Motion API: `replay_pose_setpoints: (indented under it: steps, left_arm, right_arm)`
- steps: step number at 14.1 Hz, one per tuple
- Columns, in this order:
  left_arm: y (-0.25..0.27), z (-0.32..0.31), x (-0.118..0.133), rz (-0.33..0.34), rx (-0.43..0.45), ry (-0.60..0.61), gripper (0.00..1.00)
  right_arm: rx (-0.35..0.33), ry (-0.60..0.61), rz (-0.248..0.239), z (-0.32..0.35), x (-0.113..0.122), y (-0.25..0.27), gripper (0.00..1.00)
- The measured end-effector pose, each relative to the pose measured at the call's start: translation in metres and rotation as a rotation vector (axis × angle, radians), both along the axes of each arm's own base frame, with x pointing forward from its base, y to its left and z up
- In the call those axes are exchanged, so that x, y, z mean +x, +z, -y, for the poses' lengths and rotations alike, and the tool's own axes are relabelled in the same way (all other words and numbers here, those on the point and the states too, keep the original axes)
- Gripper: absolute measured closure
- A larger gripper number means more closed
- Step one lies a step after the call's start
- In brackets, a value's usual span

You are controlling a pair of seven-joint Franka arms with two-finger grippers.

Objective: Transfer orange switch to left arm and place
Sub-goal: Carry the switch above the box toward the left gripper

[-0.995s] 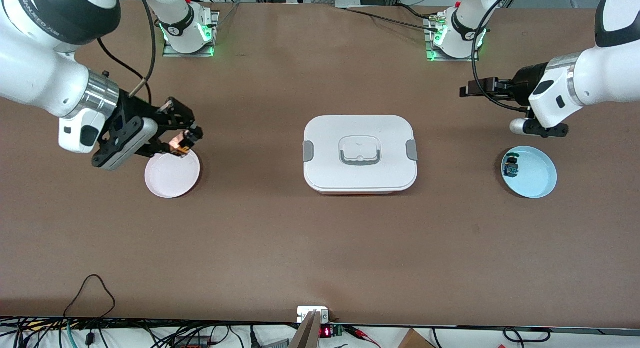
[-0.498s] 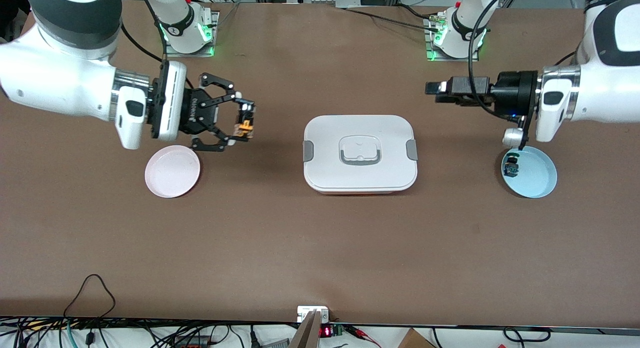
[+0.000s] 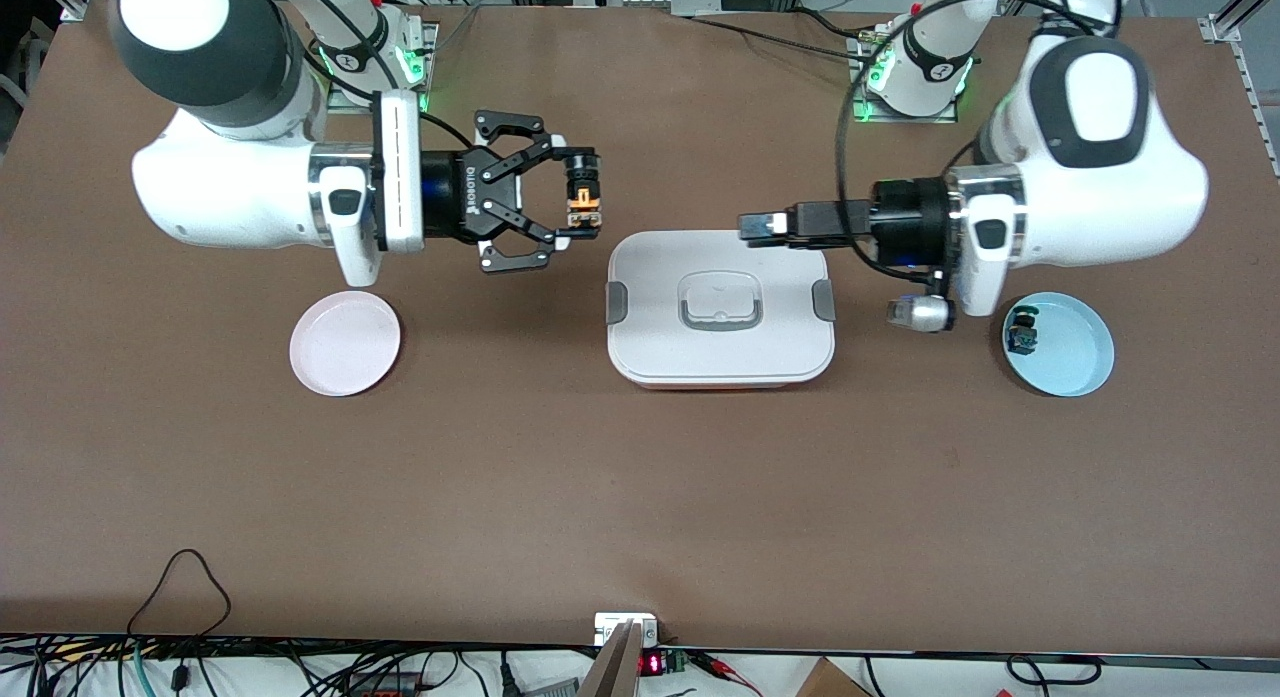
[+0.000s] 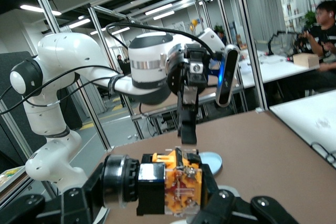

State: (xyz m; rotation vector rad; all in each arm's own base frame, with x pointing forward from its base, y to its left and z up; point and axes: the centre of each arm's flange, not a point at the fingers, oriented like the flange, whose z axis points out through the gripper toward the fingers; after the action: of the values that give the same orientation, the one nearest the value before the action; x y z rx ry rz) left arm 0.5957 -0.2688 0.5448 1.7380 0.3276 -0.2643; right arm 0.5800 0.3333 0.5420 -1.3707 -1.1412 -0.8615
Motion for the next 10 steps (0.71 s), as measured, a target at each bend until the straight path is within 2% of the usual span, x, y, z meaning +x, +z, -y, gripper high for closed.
replay_pose_setpoints:
  steps: [3,10]
  left_arm:
    - [0.003,0.025,-0.010,0.005,-0.012,-0.008,0.00]
    - [-0.006,0.065,-0.023,-0.006,-0.026,0.003,0.00]
  right_arm:
    - [0.042,0.002,0.038,-0.008,0.002,-0.013,0.28]
    - [0.046,0.006,0.061,-0.022,-0.004,-0.013,0.28]
